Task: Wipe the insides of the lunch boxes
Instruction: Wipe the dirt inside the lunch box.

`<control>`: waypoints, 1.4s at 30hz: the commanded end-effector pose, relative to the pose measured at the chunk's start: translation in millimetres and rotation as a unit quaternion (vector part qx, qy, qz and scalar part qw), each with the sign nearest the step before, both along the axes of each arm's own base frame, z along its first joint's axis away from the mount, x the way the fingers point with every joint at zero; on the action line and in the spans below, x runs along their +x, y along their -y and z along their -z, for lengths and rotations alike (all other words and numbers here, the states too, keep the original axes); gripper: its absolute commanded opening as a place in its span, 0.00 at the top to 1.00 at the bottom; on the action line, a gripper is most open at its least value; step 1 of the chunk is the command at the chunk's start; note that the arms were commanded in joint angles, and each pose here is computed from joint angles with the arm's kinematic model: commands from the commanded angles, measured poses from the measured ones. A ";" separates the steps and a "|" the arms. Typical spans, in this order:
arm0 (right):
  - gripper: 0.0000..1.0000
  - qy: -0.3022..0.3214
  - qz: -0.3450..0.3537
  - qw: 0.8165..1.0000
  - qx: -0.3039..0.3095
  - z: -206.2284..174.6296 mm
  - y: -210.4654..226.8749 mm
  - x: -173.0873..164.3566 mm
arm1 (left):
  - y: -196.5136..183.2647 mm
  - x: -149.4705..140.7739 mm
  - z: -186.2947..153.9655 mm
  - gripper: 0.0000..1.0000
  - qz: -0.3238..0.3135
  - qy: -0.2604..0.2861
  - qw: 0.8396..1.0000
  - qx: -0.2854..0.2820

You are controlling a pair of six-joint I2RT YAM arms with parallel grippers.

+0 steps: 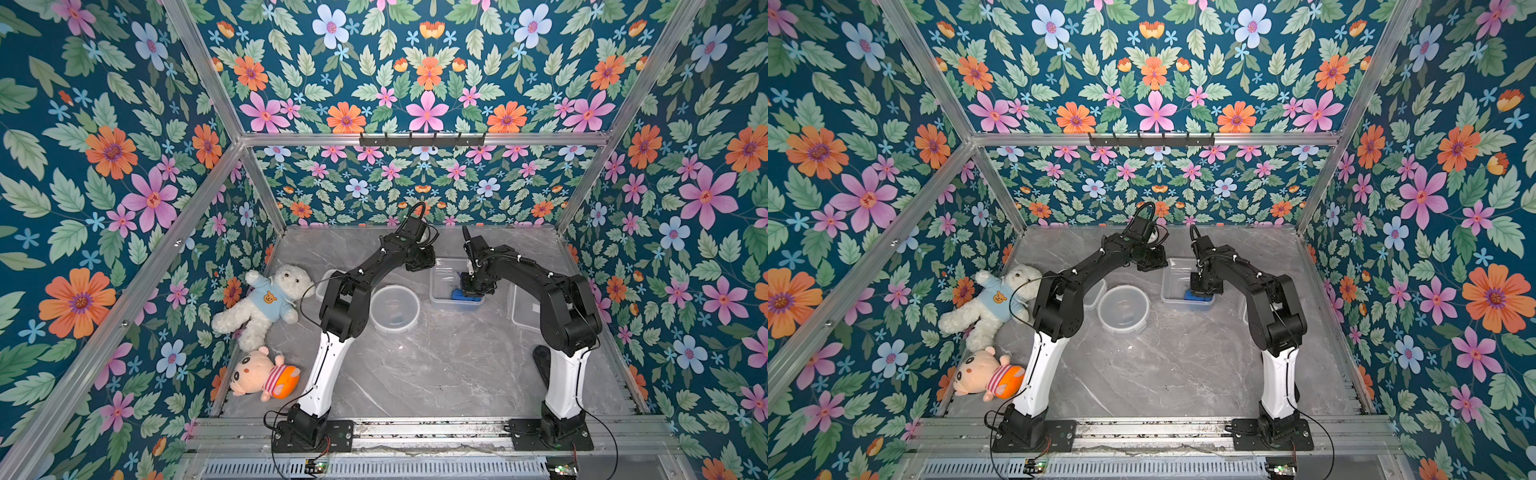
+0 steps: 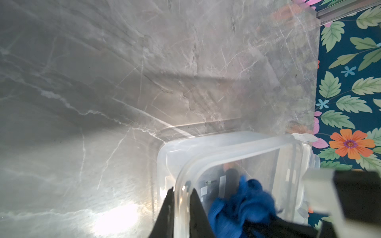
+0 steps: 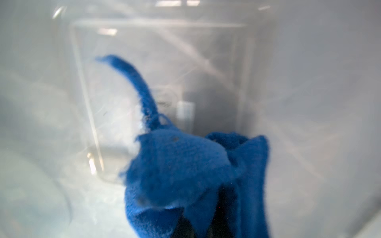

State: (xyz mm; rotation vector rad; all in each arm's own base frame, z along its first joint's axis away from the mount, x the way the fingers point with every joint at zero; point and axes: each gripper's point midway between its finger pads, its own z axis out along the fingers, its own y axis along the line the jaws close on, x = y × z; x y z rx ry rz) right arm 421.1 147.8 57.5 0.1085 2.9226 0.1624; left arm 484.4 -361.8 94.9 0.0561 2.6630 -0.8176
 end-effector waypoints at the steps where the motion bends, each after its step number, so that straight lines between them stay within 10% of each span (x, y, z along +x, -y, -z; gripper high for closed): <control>1: 1.00 0.033 0.030 0.998 -0.042 -8.5 13.8 36.4 | 1.2 2.3 -9.6 0.85 0.000 0.017 1.000 -0.002; 12: 1.00 0.152 -0.032 0.984 0.091 -79.7 -57.3 142.3 | 20.5 17.3 -7.5 0.77 -0.017 0.014 0.999 -0.041; 31: 1.00 0.074 0.030 0.997 -0.022 -3.8 24.6 153.4 | 17.7 15.8 -47.8 0.51 -0.015 0.045 0.996 -0.071; 42: 1.00 0.026 0.089 0.994 -0.051 -7.1 90.6 87.3 | 0.7 6.9 -43.2 0.49 -0.022 0.039 0.998 -0.053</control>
